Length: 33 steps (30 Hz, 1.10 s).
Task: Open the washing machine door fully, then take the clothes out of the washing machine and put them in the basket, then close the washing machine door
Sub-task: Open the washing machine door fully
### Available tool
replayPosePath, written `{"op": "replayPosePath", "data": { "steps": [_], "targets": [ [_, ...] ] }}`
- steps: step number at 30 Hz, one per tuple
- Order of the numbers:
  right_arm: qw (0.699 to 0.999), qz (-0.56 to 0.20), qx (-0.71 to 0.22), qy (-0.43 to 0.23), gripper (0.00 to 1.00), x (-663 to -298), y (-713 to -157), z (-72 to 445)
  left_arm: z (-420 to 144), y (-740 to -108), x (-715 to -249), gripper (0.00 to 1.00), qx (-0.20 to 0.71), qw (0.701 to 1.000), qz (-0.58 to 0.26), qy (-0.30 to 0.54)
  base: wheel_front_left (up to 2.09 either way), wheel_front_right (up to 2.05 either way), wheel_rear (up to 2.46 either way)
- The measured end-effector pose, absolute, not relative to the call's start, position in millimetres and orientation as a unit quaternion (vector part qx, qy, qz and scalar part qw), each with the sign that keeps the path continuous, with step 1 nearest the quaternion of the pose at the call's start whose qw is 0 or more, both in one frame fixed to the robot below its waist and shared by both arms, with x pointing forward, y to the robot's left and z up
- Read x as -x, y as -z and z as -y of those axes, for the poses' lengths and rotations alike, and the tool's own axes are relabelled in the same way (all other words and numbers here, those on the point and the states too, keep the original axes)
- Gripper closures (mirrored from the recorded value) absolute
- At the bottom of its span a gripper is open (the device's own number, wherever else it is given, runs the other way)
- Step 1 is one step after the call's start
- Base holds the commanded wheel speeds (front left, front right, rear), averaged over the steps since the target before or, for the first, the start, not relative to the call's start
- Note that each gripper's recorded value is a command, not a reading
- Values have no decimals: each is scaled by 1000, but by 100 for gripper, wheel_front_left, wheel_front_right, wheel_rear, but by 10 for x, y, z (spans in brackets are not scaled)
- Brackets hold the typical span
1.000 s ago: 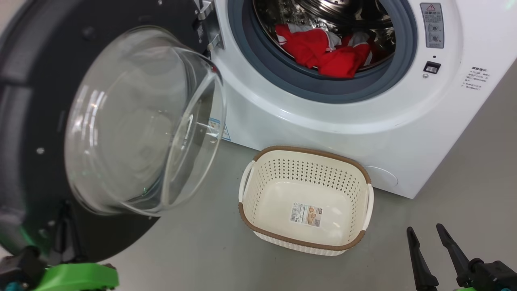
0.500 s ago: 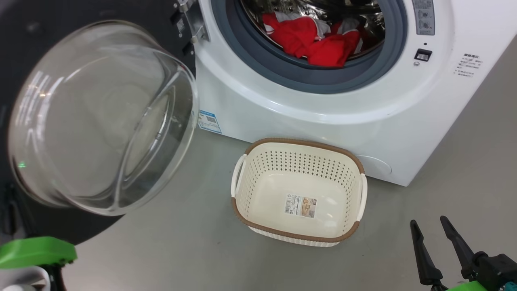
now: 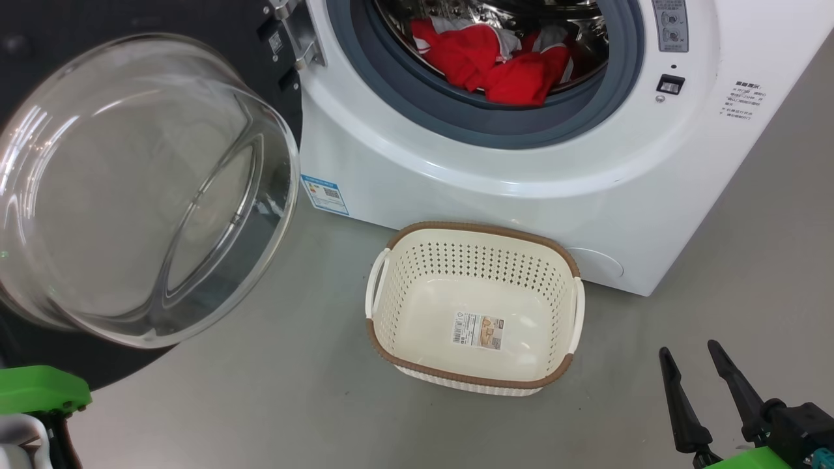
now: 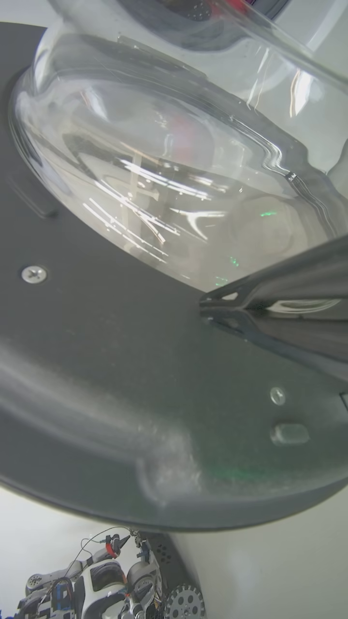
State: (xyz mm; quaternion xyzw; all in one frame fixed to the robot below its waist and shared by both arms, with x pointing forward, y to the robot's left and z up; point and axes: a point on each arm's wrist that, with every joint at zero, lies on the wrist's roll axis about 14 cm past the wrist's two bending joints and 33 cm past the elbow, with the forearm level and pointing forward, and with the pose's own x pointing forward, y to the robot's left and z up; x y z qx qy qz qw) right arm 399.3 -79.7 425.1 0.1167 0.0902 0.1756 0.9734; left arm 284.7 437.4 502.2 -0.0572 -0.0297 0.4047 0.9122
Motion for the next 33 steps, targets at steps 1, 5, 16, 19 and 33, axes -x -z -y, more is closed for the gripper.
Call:
{"op": "replayPosePath", "data": {
  "steps": [1,5,16,19,33],
  "targets": [
    [973,-89,-117,-176,0,-3992,-4258,795,-4372,-5021,-2846,100,55,913,28,-403,0,0,0],
    [973,-85,-117,-178,0,-3986,-4291,781,-4359,-5029,-2842,100,51,916,27,-398,0,0,0],
    [973,-70,-118,-183,0,-3956,-4411,737,-4234,-4990,-2721,100,55,923,28,-380,0,0,0],
    [974,-67,-119,-183,0,-3943,-4438,732,-4146,-4943,-2684,100,56,928,24,-368,0,0,0],
    [977,-55,-126,-165,0,-3890,-4523,809,-3685,-4768,-2715,93,79,951,10,-297,0,0,0]
  ]
}}
